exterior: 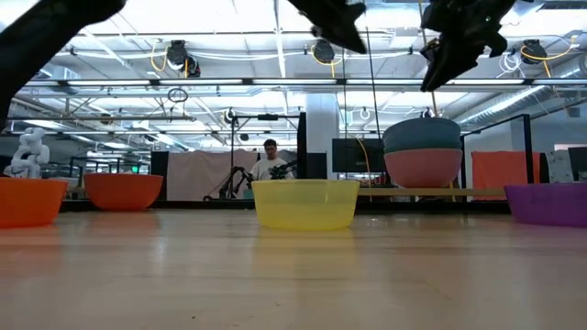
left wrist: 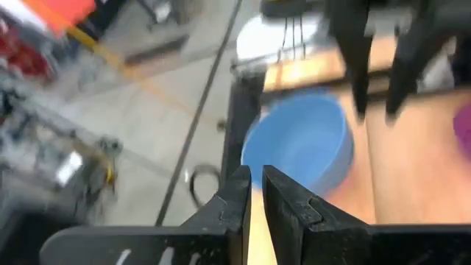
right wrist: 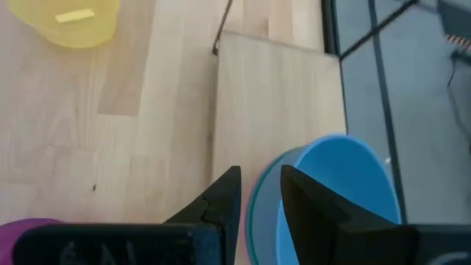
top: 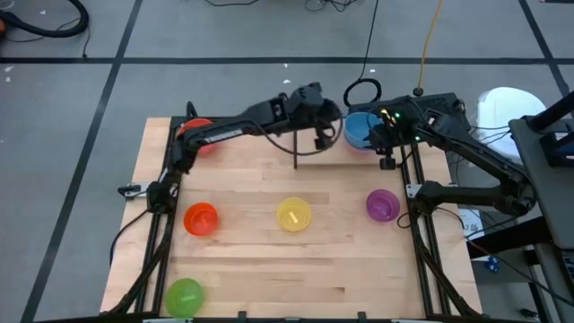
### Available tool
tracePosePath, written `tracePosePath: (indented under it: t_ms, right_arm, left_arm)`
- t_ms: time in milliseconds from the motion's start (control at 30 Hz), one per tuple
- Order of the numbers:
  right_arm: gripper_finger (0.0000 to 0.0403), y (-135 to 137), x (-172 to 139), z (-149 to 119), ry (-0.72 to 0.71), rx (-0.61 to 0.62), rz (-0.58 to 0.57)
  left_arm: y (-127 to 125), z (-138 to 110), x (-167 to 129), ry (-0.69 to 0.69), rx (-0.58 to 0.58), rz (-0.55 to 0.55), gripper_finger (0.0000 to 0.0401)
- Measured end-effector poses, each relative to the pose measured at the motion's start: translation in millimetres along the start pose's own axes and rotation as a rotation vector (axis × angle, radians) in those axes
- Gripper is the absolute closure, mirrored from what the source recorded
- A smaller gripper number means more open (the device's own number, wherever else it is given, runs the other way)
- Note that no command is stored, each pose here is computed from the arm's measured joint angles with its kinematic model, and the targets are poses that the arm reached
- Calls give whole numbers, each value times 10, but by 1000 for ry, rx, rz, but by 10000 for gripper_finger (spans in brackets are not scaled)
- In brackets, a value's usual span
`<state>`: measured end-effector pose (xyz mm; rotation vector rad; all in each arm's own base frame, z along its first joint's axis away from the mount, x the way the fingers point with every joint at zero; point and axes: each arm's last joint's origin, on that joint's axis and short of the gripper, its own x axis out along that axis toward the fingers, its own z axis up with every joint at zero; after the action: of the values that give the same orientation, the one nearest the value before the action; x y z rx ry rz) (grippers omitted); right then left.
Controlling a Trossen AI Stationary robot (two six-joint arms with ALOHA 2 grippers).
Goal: Place and stack bowls onto a shelf
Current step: Stack the orange bowl on top of the blue bowl on the shelf
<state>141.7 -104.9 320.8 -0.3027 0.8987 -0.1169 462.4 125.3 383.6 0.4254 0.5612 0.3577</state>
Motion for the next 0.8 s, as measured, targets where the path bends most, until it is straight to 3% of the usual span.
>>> tracePosePath:
  t_ms: [233,533,600,667,800]
  right_arm:
    - [314,51,-172,53,-103,-53,-73]
    - [314,91,-364,94,-215,-93,-161]
    - [314,98,-390,93,-226,-97,-171]
    - [314,107,-411,90,-233,-100,-177]
    - [314,121,-442,85,-243,-103,-184]
  left_arm:
    - [210,-114,-718,287,-81,36,359]
    - [528,-403,-1515,568,-553,321,359]
    - [553,-490,-1597,642,-624,359,359]
    - [600,-519,-1590,624,-698,393,359]
    - [709,-603,-1597,647,-792,372,359]
